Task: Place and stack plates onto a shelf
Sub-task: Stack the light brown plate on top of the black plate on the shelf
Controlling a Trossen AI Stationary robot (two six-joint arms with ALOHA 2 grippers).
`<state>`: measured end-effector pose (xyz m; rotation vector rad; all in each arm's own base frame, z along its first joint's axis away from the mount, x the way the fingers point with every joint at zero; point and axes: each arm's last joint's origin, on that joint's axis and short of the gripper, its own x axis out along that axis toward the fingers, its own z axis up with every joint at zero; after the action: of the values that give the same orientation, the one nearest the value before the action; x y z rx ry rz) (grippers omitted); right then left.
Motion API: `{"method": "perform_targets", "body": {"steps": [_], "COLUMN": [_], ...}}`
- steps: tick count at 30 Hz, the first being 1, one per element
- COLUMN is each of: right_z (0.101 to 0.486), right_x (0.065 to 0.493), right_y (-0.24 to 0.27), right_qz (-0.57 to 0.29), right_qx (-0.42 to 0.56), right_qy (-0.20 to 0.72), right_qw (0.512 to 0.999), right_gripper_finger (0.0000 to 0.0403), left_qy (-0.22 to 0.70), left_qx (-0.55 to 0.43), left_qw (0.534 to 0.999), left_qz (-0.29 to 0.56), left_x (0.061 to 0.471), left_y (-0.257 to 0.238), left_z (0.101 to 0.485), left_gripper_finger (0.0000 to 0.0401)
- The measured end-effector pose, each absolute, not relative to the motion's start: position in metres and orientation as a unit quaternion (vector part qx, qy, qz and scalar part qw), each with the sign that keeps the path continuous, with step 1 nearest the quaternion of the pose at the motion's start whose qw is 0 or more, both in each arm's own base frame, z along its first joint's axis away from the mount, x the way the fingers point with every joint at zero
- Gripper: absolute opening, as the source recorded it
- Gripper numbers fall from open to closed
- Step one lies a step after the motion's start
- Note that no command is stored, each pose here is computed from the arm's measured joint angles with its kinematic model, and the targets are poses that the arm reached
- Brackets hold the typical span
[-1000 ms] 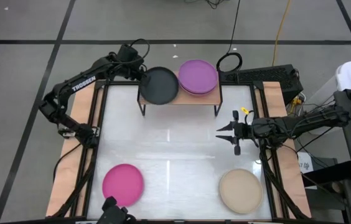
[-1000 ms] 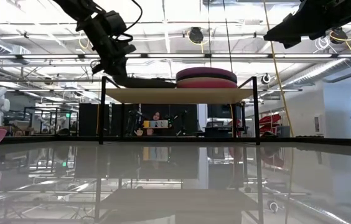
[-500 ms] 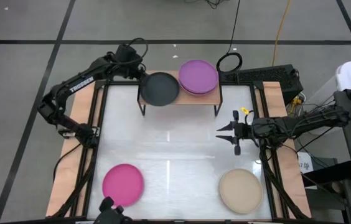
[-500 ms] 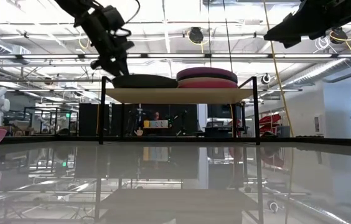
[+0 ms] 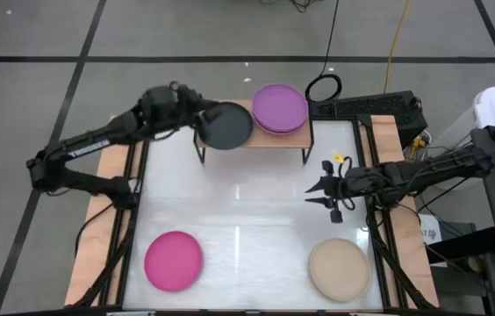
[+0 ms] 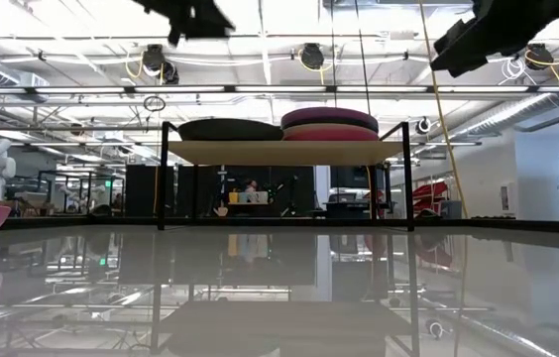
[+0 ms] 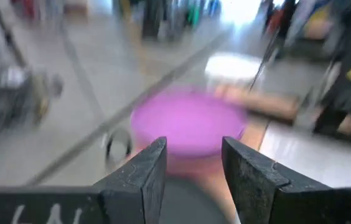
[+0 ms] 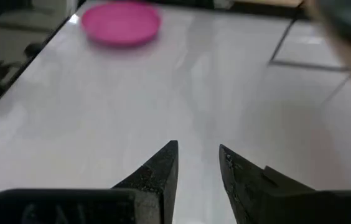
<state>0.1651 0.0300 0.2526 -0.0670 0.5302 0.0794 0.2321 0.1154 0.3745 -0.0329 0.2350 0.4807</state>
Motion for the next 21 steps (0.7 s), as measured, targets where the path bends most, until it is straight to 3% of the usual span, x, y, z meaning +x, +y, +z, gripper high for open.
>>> {"method": "perform_targets", "body": {"steps": [9,14,21], "right_z": [0.244,0.225,0.205], "right_x": [0.182,0.184,0.181], "right_y": [0.05,0.061,0.079], "right_qz": [0.094,0.121,0.141], "right_qx": [-0.017,0.015,0.044], "right_qy": [0.392,0.474,0.559], "right_qw": [0.915,0.872,0.816], "right_gripper_finger": [0.011,0.011,0.011], "left_qy": [-0.051,-0.04,-0.036], "left_qx": [0.012,-0.009,-0.027], "left_qw": [0.99,0.993,0.993], "left_qz": [0.132,0.109,0.106], "left_x": [0.234,0.236,0.234], "left_y": [0.049,0.028,0.006], "left_z": [0.346,0.31,0.288], "left_gripper_finger": [0.0159,0.0159,0.0159]}}
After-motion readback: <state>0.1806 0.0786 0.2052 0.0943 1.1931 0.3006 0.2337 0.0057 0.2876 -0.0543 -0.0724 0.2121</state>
